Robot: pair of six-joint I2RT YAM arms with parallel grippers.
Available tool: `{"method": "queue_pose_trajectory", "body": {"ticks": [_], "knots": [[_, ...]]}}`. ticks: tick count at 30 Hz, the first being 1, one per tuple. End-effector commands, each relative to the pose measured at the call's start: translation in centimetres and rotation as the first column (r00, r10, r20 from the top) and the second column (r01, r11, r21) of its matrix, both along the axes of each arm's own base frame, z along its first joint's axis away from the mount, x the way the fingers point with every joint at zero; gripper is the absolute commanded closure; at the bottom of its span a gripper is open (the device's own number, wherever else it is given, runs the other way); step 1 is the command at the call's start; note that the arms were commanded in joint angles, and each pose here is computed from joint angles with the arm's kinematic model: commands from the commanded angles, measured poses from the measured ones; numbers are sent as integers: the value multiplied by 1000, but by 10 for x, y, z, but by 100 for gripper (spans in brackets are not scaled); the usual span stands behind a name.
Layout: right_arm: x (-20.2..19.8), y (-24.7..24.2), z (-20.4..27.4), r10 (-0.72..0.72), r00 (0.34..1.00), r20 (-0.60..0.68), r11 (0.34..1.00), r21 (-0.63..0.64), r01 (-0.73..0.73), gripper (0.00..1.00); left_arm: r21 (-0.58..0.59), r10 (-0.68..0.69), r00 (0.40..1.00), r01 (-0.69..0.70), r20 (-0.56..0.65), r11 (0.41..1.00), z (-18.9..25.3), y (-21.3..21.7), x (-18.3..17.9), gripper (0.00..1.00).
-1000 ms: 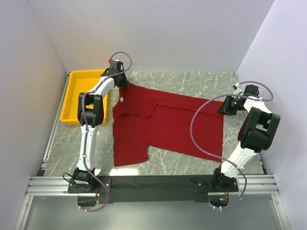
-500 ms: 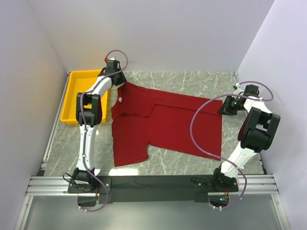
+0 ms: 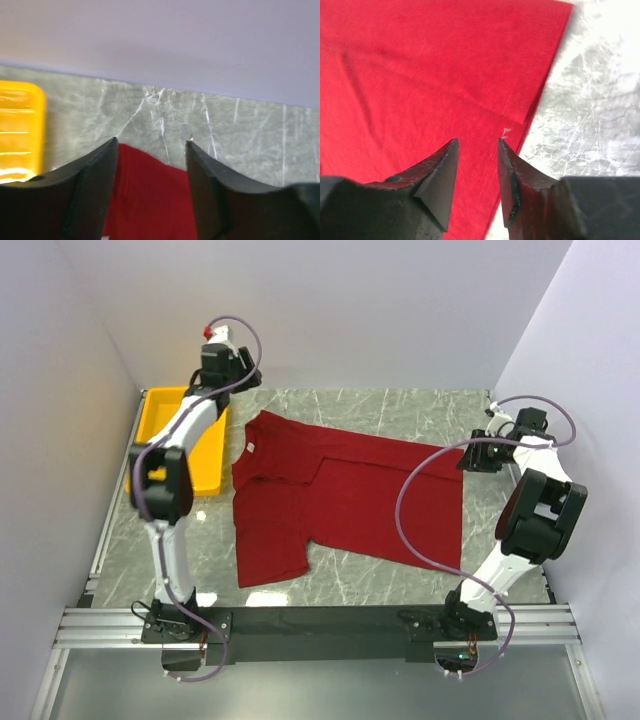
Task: Fold and stack the t-shirts
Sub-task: Fold the tshirt
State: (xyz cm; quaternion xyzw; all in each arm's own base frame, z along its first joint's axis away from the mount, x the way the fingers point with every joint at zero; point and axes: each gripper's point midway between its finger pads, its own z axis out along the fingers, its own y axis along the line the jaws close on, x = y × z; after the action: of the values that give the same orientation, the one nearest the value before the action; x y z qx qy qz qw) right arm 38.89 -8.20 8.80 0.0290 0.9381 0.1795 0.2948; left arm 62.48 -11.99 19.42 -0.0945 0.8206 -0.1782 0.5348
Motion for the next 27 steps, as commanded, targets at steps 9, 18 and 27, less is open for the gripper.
{"method": "queue_pose_trajectory", "body": {"ticks": [9,18,27], "knots": [[-109,72,42,746,630,216,663,-146,-734,30,83,56,968,-78,246,993,111,64,-153,0],[-174,77,3,921,390,1,356,-410,-840,30,-166,2,982,-34,-189,985,-15,46,-282,11],[-203,80,-25,906,417,-71,343,-453,-823,30,-273,70,849,-246,-524,930,-130,41,-342,24]]}}
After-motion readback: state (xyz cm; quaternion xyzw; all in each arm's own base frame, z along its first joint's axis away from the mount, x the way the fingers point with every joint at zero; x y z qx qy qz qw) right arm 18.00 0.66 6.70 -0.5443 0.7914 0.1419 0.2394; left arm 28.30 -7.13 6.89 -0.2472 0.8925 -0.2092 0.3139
